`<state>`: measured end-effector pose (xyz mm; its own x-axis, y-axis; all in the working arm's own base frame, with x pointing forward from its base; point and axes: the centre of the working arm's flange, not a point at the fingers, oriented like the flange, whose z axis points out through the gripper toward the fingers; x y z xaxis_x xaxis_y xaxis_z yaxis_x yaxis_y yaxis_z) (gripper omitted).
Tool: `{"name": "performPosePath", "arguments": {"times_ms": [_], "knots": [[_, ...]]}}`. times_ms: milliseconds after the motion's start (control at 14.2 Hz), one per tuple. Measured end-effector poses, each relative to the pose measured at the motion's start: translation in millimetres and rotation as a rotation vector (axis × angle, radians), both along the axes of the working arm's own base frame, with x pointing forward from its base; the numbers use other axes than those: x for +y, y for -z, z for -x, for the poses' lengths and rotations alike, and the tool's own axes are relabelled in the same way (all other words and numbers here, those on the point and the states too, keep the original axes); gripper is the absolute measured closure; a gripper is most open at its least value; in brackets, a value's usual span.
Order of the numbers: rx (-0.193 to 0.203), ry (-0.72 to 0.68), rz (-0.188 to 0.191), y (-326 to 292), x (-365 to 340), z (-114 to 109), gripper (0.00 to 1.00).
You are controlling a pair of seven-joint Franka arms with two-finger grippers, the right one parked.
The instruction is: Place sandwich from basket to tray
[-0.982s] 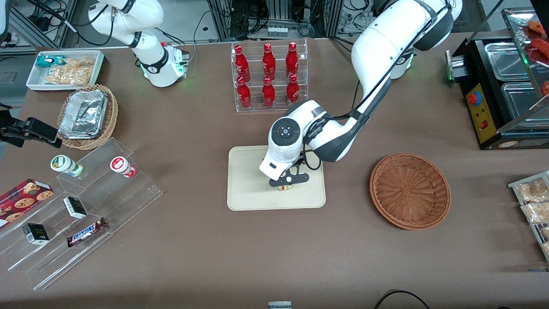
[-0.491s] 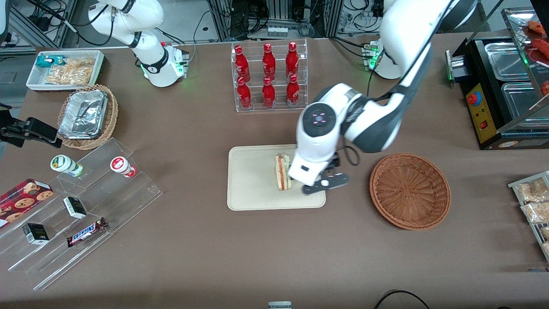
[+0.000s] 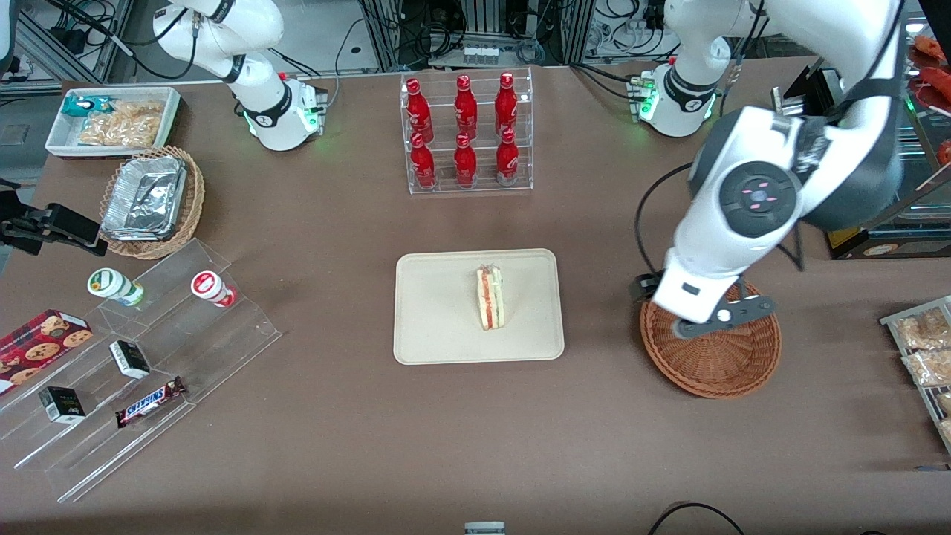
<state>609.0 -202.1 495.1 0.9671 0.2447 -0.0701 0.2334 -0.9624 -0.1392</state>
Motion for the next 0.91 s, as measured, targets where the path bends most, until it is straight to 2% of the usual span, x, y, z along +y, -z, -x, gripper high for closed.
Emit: {"name": "performPosePath", "arguments": {"times_ms": [70,281,491,702,772,912], "knots": [[0.012,-0.011,-0.001,-6,17,2,0.00],[0.012,-0.031,0.005,-33,68,4,0.00],[0.054,0.010,0.030,-59,111,16,0.00],[0.117,0.045,0.016,-91,125,45,0.00],[0.124,0.057,0.008,-104,123,57,0.00],[0.112,0.070,0.000,-122,121,70,0.00]]}}
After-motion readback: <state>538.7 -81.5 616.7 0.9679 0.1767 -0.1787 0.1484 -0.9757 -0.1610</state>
